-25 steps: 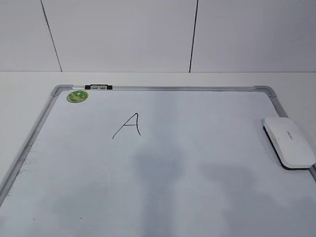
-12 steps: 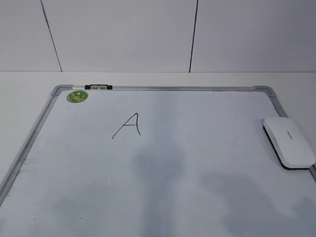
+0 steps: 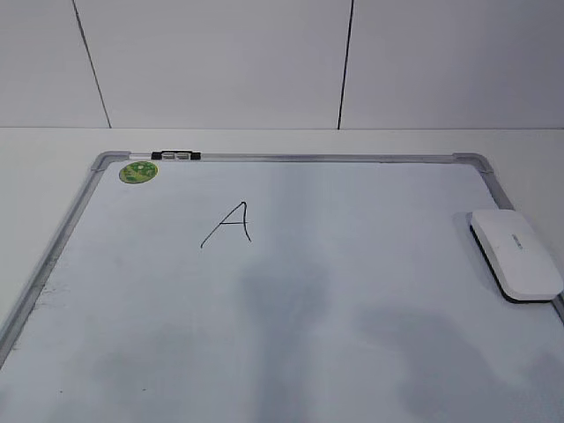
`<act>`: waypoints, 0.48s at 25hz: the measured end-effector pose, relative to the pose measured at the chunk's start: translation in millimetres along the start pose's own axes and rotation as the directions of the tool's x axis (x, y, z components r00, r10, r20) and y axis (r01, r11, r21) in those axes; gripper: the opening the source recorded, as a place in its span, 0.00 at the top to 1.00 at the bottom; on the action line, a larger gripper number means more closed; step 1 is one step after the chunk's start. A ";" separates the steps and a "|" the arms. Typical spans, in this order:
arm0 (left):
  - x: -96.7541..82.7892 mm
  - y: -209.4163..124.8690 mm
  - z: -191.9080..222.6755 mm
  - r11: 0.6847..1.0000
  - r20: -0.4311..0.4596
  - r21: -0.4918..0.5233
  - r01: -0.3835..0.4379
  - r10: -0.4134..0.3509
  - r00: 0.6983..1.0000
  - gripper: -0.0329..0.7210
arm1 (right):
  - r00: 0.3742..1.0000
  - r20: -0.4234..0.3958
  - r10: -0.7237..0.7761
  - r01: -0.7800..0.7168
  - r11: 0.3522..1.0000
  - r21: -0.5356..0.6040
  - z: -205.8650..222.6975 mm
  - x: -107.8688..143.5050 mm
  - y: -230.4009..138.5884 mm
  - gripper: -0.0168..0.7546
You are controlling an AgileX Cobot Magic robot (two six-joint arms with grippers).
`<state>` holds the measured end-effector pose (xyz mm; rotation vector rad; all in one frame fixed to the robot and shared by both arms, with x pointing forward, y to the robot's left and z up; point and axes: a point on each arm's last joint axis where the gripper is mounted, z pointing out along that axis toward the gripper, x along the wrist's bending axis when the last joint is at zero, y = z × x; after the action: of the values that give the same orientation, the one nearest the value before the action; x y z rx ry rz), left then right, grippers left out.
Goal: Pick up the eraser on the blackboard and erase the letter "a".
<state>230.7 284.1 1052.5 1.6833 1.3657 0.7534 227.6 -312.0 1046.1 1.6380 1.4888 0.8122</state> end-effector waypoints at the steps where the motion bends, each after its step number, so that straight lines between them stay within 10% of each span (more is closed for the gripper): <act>1: 0.0 0.0 0.0 1.000 0.000 0.000 0.000 0.000 1.000 0.64 | 1.000 0.000 0.000 0.000 1.000 0.000 0.0 0.0 0.0 0.23; 12: 0.0 0.0 0.0 1.000 0.000 0.000 0.000 0.000 1.000 0.64 | 1.000 0.000 0.000 0.000 1.000 0.000 0.0 0.0 0.0 0.23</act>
<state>230.7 284.1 1052.5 1.6833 1.3657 0.7534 227.6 -312.0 1046.1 1.6380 1.4888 0.8122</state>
